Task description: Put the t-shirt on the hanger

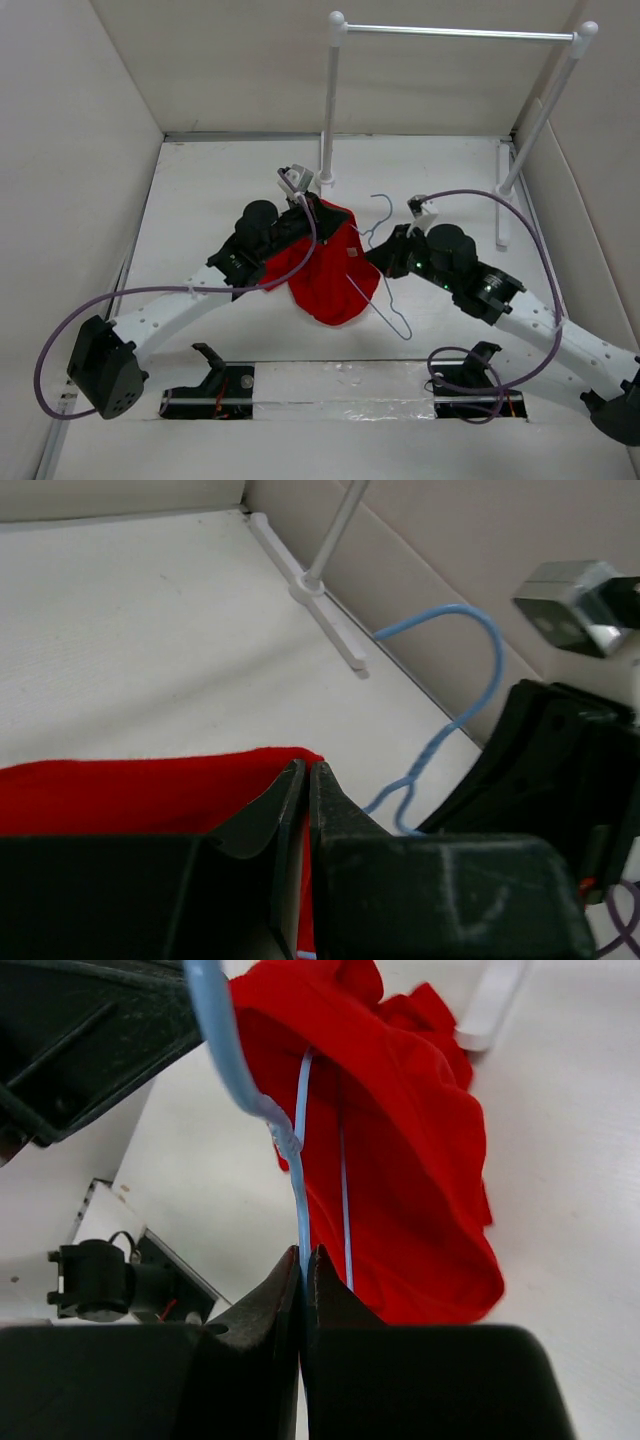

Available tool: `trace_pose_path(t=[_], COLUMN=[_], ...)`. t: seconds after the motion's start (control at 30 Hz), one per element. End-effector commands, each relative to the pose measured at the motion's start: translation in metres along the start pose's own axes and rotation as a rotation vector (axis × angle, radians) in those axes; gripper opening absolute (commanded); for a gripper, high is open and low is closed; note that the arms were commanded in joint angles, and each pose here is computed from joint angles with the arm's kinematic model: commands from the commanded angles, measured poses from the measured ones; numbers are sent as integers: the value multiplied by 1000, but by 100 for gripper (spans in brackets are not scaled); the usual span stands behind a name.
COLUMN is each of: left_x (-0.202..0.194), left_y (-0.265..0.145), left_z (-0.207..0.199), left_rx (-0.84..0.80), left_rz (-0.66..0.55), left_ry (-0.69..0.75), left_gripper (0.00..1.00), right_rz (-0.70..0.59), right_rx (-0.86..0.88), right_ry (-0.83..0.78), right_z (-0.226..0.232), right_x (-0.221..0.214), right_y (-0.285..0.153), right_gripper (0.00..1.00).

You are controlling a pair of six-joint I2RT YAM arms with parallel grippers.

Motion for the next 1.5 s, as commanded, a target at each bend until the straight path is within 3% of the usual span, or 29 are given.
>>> trace_pose_path(t=[0.0, 0.17, 0.37, 0.63, 0.73, 0.77, 0.87, 0.97, 1.1, 1.23, 1.33, 1.47], left_x=[22, 32, 50, 62, 62, 64, 70, 82, 97, 96, 98, 97], left_y=[-17, -26, -43, -59, -63, -67, -76, -85, -83, -65, -44, -28], left_z=[-32, -79, -106, -120, -112, -110, -104, -107, -97, -83, -76, -70], left_rx=[-128, -194, -254, -317, -250, -230, -160, -169, -20, 110, 181, 200], left_rz=[-59, -65, -75, -72, -110, -127, -194, -290, -389, -400, -336, -313], left_ry=[25, 100, 124, 112, 95, 90, 53, 18, -47, -53, -18, -16], left_gripper=[0, 0, 0, 0, 28, 45, 56, 54, 52, 54, 54, 51], right_rz=[-154, -246, -428, -756, -834, -852, -829, -786, -751, -748, -741, -741], right_rx=[120, 177, 364, 351, 322, 279, 247, 238, 218, 230, 232, 234], right_ry=[-48, -102, -72, -109, -82, -58, -58, -61, -51, -39, -40, -28], right_z=[33, 57, 79, 84, 79, 74, 64, 60, 53, 51, 51, 50], right_x=[23, 36, 42, 92, 89, 88, 74, 59, 45, 40, 40, 38], right_y=[18, 52, 57, -3, -23, -25, -19, -14, -9, -14, -14, -15], right_gripper=[0, 0, 0, 0, 0, 0, 0, 0, 0, 0, 0, 0])
Point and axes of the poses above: each gripper's point midway between its finger pads, its own y axis out along the fingers, its own z axis along the line the jaws close on, x = y × z, the point moved 8 cm from there along -y, back along the fingers, and after that the axes turned 5 degrees about -y, right-handed, at the moved point
